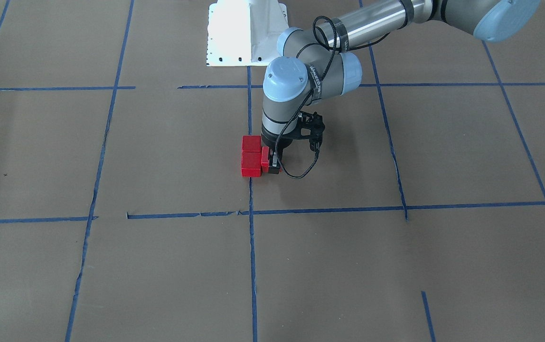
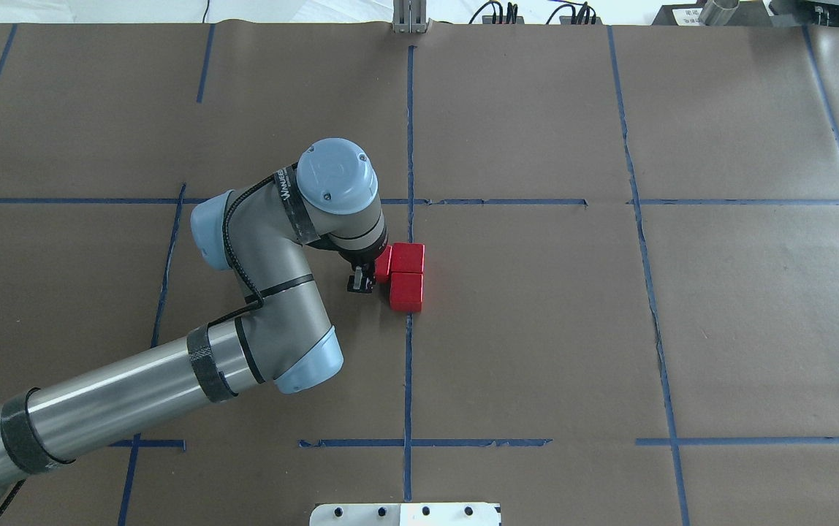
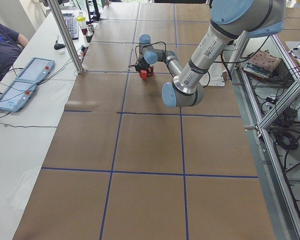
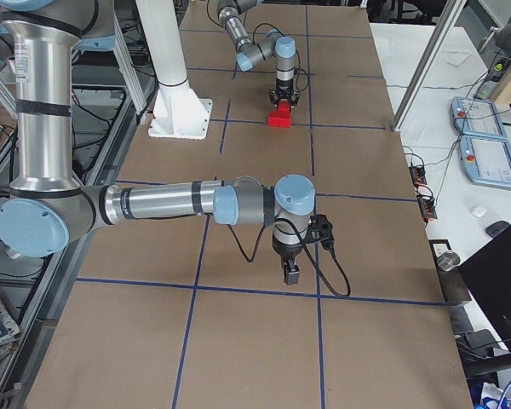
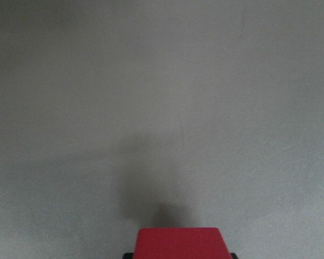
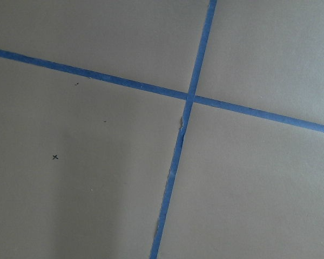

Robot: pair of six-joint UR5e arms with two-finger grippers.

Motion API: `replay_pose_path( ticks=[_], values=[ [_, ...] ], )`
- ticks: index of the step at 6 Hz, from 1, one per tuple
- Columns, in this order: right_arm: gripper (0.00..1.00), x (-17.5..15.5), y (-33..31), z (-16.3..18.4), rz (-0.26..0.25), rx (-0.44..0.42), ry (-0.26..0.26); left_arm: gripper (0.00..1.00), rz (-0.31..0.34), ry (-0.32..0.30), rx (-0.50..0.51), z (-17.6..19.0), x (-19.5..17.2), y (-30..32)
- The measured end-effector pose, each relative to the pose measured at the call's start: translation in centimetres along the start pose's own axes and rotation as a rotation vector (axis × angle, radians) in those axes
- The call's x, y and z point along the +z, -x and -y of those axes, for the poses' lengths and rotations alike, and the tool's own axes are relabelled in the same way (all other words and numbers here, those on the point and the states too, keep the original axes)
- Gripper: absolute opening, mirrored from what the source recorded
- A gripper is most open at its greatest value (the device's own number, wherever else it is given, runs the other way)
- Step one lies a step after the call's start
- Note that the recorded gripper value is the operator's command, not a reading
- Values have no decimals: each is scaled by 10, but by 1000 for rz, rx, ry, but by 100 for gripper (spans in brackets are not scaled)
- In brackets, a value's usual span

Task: Form red blocks into L shape at center
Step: 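Place the cube beside the farther cube of the pair and release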

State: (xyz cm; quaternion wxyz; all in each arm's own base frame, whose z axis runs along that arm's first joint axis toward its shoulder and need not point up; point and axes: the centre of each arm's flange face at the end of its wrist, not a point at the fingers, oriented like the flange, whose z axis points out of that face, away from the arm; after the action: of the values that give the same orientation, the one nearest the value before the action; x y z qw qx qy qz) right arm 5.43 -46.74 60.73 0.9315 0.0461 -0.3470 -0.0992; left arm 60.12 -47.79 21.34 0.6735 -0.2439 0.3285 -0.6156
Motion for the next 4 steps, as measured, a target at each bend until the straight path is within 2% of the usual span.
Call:
replay_pose_path(
  ticks=[4],
  values=[
    [100,0,0,1,-2,0,0,55,-4,-3,-15,2,3,-5]
  ],
)
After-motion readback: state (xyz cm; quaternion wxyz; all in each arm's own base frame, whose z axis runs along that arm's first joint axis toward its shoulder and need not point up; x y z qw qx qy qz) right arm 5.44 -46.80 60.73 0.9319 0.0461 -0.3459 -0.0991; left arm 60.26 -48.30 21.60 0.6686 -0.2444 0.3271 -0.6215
